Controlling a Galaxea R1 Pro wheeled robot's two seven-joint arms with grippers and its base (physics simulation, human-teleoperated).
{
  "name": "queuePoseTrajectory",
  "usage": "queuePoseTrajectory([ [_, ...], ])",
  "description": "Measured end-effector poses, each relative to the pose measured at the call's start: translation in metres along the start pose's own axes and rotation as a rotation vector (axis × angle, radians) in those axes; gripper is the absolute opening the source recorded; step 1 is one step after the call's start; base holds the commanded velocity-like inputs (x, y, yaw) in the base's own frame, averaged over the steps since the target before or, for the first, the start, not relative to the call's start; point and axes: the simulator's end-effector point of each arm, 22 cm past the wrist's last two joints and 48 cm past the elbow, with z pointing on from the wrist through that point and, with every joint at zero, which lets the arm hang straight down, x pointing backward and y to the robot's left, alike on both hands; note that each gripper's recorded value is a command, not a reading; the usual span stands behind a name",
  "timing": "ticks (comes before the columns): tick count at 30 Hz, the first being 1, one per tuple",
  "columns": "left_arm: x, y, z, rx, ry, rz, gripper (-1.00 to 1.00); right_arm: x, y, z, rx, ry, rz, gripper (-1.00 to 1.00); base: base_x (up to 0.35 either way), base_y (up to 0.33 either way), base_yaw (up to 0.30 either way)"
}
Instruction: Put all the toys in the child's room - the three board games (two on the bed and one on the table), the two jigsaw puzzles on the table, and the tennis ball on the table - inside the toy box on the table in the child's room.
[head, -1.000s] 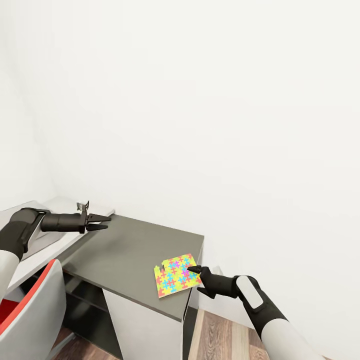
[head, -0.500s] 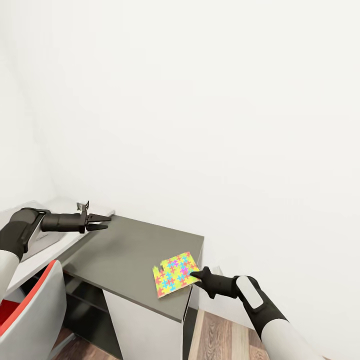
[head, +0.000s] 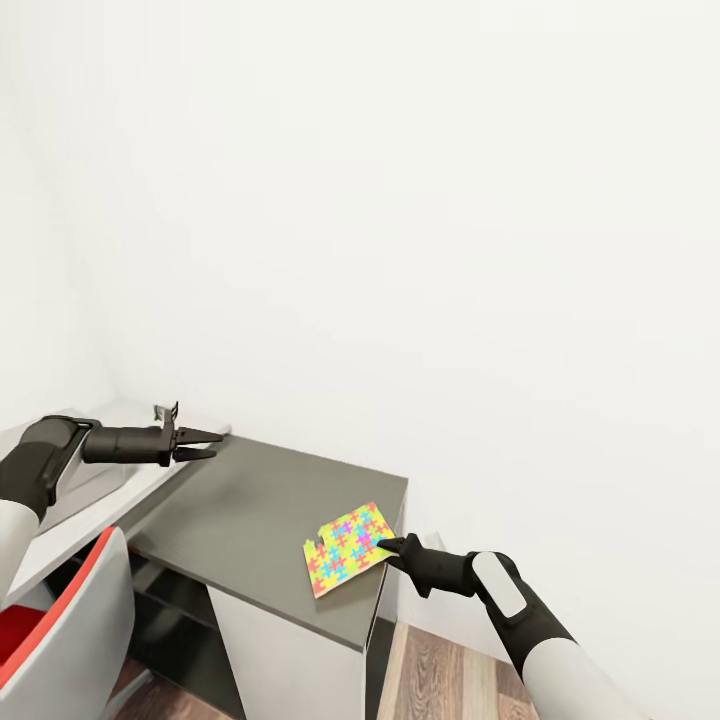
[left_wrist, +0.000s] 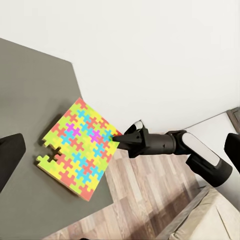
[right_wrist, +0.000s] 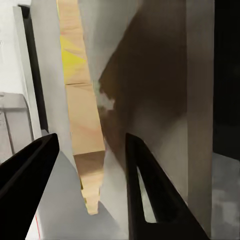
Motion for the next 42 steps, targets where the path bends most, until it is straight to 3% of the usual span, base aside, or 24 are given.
queuePoseTrajectory([
  [25,-0.022,-0.028,-0.012,-0.004,0.004,-0.001,1.0,-0.002,0.04,-0.018,-0.014,0.0,-0.009,-1.0,0.0,0.0,0.0],
  [35,-0.03,-0.039,-0.016,-0.004,0.004,-0.001,1.0,0.0,0.082,-0.029,-0.158,0.0,-0.012,-1.0,0.0,0.0,0.0],
  [42,-0.035,-0.046,-0.02,-0.004,0.004,-0.001,1.0,0.002,0.091,-0.034,-0.164,0.002,-0.014,-1.0,0.0,0.0,0.0],
])
